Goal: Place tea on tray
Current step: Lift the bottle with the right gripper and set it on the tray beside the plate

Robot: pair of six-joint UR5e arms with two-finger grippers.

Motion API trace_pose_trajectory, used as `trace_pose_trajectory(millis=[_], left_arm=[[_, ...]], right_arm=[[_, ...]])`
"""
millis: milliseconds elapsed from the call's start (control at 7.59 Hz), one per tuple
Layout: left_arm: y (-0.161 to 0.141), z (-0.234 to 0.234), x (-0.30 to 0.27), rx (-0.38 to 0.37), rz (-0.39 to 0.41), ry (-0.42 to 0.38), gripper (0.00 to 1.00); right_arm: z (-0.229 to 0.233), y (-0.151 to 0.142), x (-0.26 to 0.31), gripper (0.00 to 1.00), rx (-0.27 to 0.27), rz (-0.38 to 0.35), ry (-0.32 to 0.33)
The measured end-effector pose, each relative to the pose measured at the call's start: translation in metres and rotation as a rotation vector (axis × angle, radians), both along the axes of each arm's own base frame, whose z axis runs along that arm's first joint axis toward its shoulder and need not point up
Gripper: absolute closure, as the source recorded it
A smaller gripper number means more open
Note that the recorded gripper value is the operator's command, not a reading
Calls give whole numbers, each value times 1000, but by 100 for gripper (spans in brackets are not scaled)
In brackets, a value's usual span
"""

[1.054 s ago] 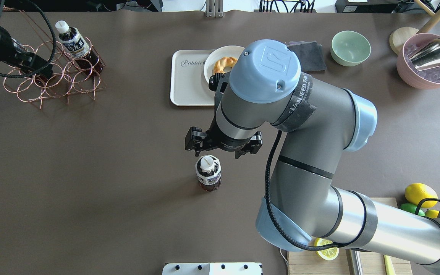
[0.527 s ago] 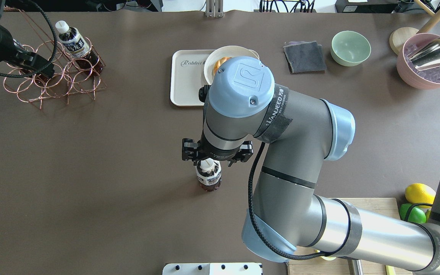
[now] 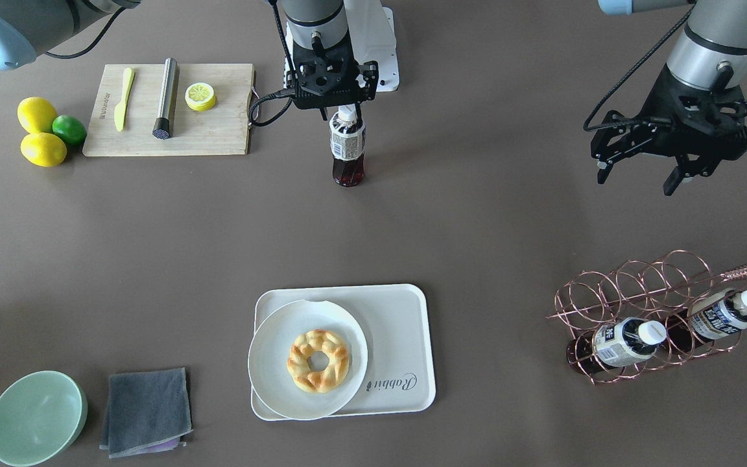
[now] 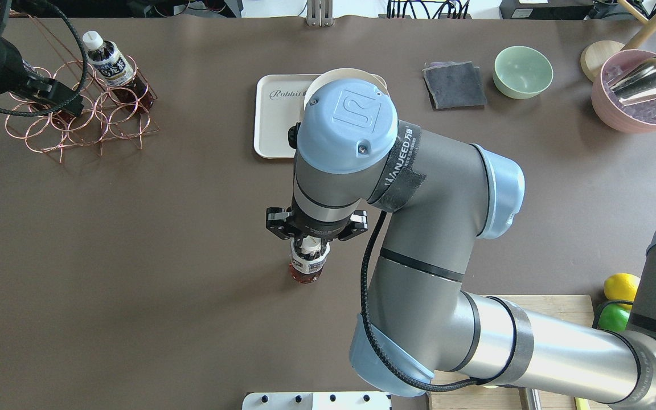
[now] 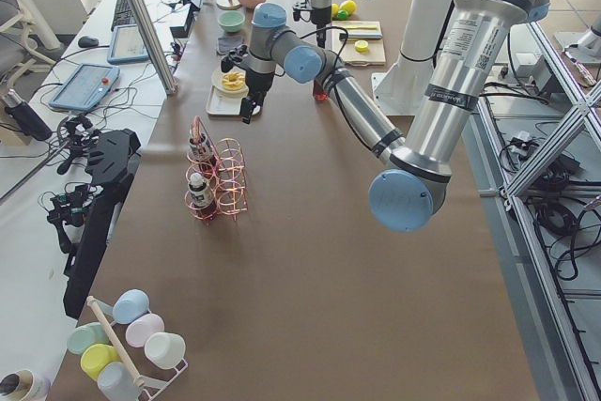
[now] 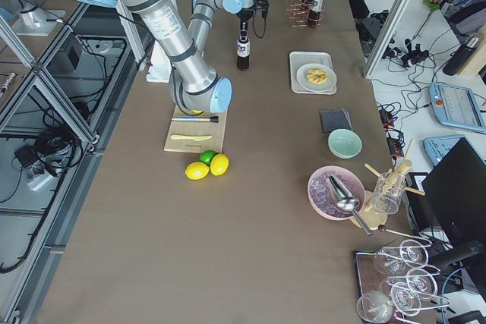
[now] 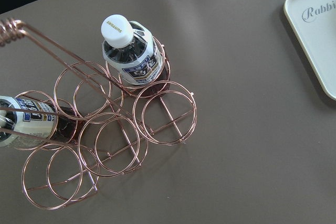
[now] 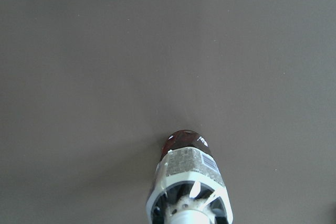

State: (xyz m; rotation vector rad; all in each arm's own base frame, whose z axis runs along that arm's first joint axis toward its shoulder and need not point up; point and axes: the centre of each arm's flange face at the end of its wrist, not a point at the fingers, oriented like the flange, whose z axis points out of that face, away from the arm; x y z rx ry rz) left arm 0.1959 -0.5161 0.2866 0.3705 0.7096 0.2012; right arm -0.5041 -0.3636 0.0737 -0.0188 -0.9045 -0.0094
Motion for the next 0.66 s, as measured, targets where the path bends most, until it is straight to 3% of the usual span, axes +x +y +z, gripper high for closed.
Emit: trace_pose_trajectory(millis=[395, 659], left_arm=[[-2, 4, -1, 0, 1, -2, 7], [-12, 32, -42, -15, 33, 1, 6]], right_arm=[[-18, -24, 23, 100, 28, 22, 17], [-13, -67, 38, 100, 73, 33, 45]])
